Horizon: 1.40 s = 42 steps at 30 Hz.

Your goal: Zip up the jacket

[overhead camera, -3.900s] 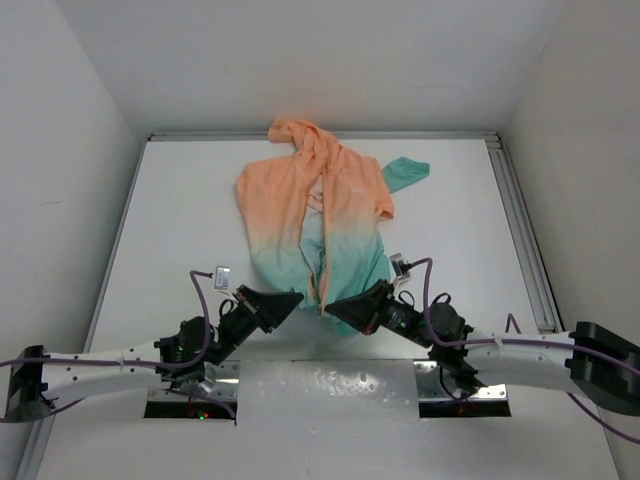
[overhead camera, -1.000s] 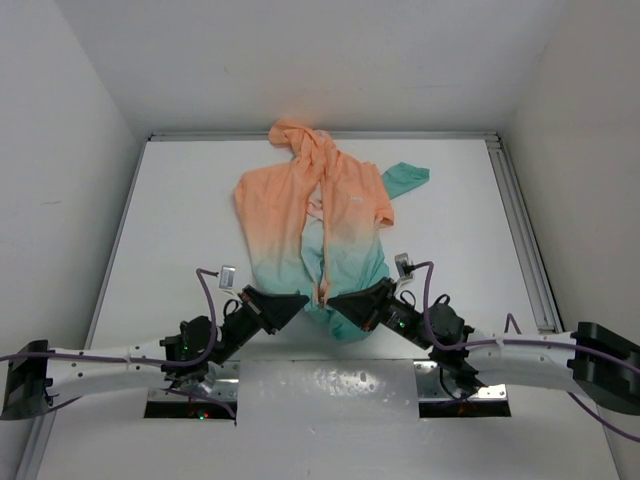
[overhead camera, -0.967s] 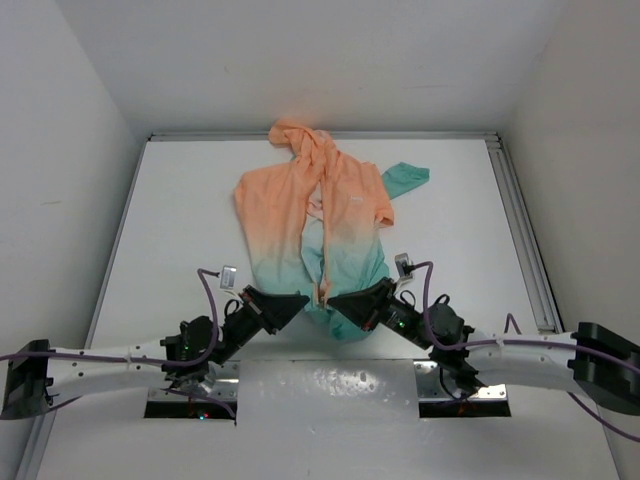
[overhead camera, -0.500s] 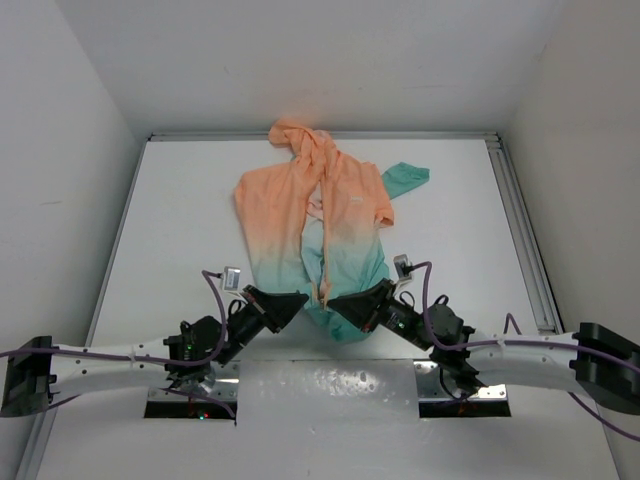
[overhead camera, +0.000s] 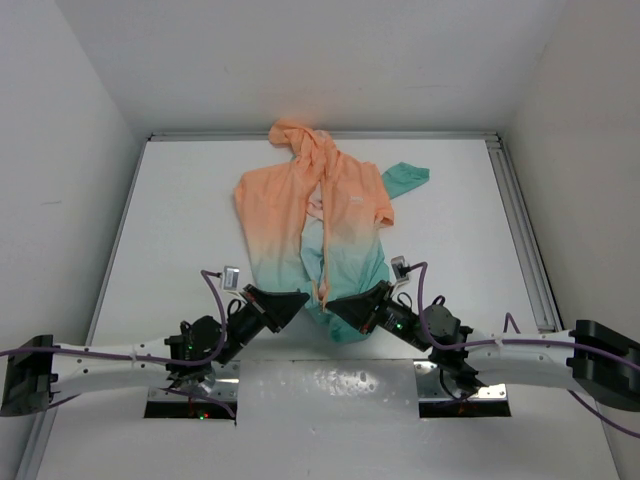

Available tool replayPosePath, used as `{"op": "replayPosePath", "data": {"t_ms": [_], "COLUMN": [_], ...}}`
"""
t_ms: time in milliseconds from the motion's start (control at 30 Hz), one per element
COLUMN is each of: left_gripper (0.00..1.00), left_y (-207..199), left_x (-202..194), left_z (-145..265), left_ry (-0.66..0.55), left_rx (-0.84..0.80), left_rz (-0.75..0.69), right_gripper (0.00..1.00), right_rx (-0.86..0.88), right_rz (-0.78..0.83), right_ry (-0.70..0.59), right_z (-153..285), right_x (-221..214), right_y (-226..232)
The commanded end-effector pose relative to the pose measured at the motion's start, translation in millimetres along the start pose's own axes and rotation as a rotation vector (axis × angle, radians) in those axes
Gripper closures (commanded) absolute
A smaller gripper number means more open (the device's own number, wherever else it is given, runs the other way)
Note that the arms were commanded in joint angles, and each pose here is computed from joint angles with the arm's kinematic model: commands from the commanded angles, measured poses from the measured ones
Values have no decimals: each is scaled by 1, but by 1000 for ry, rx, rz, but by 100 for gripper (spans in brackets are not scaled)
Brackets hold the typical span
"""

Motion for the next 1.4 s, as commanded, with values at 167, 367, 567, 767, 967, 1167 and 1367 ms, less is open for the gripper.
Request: {"op": "replayPosePath", "data": {"t_ms": [167,367,567,767,967,1167,1367], "left_gripper": [100,100,100,100,100,100,100], "left_y": [-13,-14,-12,-14,-15,-15,-11], "left_x": [6,5,3,1,0,-3,-3], "left_z": [-1,-1,-1,-1,0,-1,-1], "left_ry": [-20,-18,-10,-6,-3,3,2], "left_rx": [-47,-55,-51,-61,-69,-61,-24], "left_rz": [22,20,20,22,22,12,-9], "right_gripper": [100,100,100,100,100,100,100], "right_rx": [38,39,40,30,20,21,-24], "right_rz": [4,8,13,12,12,14,10], "right_ry": [-31,-35,-42,-50,-49,-55,-63], "right_z": [1,0,0,0,-2,-3,-3], "right_x": [6,7,9,10,10,12,14], "right_y": [10,10,11,9,8,9,3]}}
Point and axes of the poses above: each gripper's point midway between its finger pads, its own z axis back along the fingers, its own y axis along the line the jaws close on, x = y × z, the point moved 1 cm from there along z, back along the fingers, and after that the axes turned 10 degrees about -z, right-handed, at the moved point
